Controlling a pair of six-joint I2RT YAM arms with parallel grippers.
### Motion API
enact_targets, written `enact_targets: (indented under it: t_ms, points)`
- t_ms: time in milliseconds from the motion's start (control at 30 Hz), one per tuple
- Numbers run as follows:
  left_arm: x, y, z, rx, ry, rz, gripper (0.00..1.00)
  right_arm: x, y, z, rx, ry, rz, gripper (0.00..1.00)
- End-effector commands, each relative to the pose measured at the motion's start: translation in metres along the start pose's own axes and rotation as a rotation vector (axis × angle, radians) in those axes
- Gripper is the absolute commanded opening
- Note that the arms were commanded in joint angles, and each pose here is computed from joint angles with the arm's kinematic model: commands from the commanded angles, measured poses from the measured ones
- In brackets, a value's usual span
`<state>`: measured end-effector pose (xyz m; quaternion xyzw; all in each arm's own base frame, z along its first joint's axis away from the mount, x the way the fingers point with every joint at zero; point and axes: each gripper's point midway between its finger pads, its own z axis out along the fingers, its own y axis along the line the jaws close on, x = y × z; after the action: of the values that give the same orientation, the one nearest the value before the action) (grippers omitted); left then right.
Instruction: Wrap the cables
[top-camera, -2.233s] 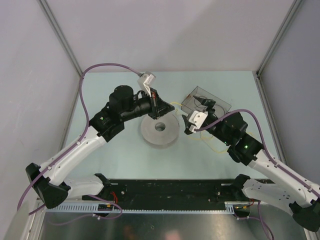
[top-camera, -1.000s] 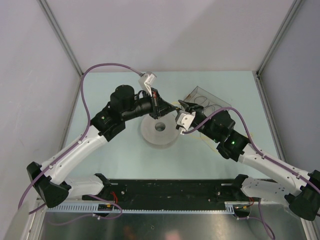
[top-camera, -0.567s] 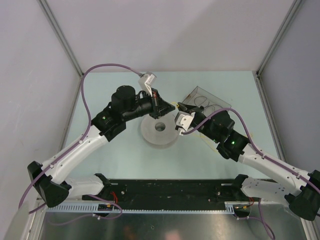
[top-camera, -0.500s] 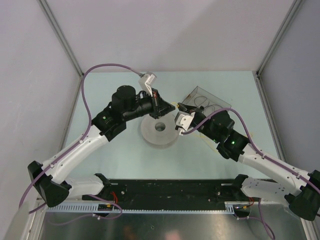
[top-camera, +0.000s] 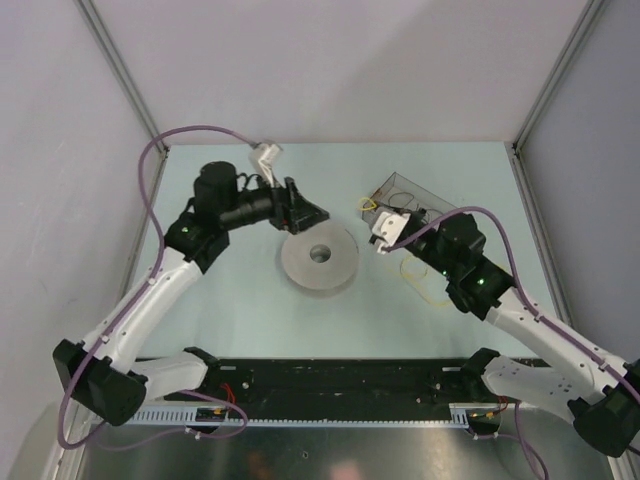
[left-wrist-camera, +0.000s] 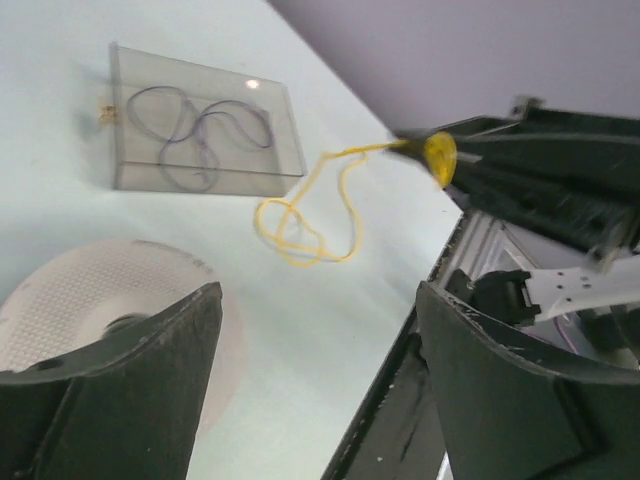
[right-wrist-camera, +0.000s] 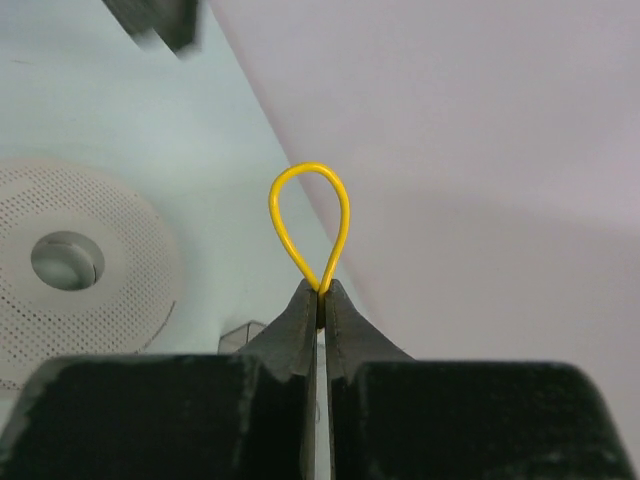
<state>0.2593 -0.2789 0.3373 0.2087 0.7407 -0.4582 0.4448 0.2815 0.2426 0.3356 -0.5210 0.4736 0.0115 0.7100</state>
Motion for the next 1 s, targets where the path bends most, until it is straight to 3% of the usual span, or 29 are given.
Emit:
enact_targets:
  t_ms: [0, 233, 333, 567, 967]
  points:
    - [0.023, 0.036, -0.034, 0.062, 0.089, -0.007, 0.85, 0.010, -0.017, -0.014, 0.024, 0.032, 0.147, 0.00]
    - [0.076, 0.149, -0.060, -0.106, 0.195, -0.092, 0.87, 0.066, -0.025, -0.036, 0.036, 0.196, 0.283, 0.00]
    - [0.107, 0.178, -0.056, -0.138, 0.271, -0.170, 0.84, 0.086, -0.026, -0.044, 0.030, 0.250, 0.322, 0.00]
    - [0.155, 0.209, -0.034, -0.052, 0.390, -0.344, 0.75, 0.109, -0.020, -0.052, 0.000, 0.306, 0.392, 0.00]
    - [0.172, 0.212, 0.003, 0.164, 0.417, -0.505, 0.56, 0.127, -0.007, -0.040, -0.054, 0.331, 0.426, 0.00]
